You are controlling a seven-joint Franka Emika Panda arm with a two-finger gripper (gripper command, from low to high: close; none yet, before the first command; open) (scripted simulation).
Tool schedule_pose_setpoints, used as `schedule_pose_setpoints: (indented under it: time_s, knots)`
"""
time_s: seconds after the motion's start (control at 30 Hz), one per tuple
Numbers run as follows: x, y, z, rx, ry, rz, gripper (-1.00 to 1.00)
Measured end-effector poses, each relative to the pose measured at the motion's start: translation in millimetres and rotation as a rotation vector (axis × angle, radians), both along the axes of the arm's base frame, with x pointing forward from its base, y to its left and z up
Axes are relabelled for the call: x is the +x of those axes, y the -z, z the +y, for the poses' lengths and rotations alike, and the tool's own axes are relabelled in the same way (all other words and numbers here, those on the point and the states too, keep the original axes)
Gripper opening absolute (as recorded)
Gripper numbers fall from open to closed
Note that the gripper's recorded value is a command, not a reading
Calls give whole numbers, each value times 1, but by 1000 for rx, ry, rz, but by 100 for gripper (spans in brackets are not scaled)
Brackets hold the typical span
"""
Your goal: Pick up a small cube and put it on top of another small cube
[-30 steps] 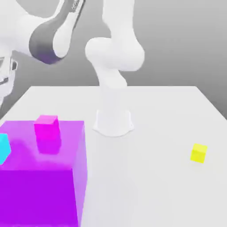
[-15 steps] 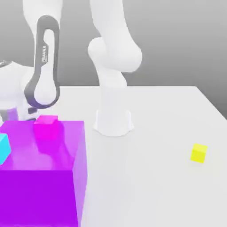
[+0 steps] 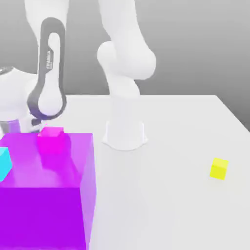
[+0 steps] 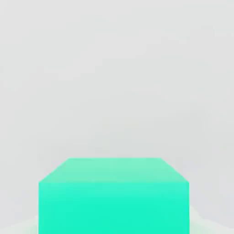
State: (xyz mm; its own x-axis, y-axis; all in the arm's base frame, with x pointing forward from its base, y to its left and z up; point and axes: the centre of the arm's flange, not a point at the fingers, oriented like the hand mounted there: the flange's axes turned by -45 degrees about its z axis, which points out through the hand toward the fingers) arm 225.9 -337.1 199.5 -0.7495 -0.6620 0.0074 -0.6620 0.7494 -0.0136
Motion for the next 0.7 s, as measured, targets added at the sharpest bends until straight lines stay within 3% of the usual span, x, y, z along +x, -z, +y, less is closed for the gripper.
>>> schedule_pose_setpoints:
  time_s: [0.13, 0.3, 0.43, 0.57, 0.7]
  knots:
    - [19, -41, -28, -86, -222, 8, -100]
    - [104, -113, -12, -220, -648, 26, -100]
    - [184, -181, 48, -342, -1021, 49, -100]
    - [231, -193, 145, -346, -1167, 0, -100]
    - [246, -181, 244, -293, -1227, -56, -100]
